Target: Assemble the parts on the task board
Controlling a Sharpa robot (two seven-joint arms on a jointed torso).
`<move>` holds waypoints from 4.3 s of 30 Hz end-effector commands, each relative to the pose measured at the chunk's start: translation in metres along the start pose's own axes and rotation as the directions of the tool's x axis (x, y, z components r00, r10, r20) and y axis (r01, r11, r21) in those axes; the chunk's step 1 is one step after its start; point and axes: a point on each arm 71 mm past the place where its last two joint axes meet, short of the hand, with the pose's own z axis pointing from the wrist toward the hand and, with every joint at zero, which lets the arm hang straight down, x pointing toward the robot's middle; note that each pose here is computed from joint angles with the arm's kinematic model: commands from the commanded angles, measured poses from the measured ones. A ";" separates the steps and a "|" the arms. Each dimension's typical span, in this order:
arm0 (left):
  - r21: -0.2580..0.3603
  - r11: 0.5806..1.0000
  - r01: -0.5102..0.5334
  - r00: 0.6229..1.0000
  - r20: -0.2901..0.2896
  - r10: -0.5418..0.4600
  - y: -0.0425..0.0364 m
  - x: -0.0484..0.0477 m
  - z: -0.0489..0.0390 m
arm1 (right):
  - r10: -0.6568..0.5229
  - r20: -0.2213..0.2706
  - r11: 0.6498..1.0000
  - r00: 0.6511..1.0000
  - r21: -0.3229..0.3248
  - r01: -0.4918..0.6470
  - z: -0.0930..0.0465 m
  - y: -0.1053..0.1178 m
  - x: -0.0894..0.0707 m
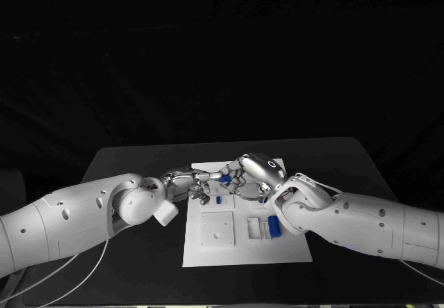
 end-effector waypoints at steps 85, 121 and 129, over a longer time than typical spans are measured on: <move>0.070 0.998 0.003 0.999 -0.037 0.000 -0.0050 0.0082 0.0027 | 0.021 -0.104 1.000 0.994 0.019 -0.019 0.000 -0.001 0.007; -0.040 0.998 -0.057 0.998 -0.035 0.055 0.0036 0.0009 -0.0002 | 0.033 -0.084 0.999 0.996 0.022 -0.032 -0.001 -0.001 0.005; -0.039 0.997 -0.069 0.997 -0.039 0.068 0.0037 0.0007 -0.0005 | 0.039 -0.087 0.999 0.995 0.024 -0.037 -0.001 -0.001 0.004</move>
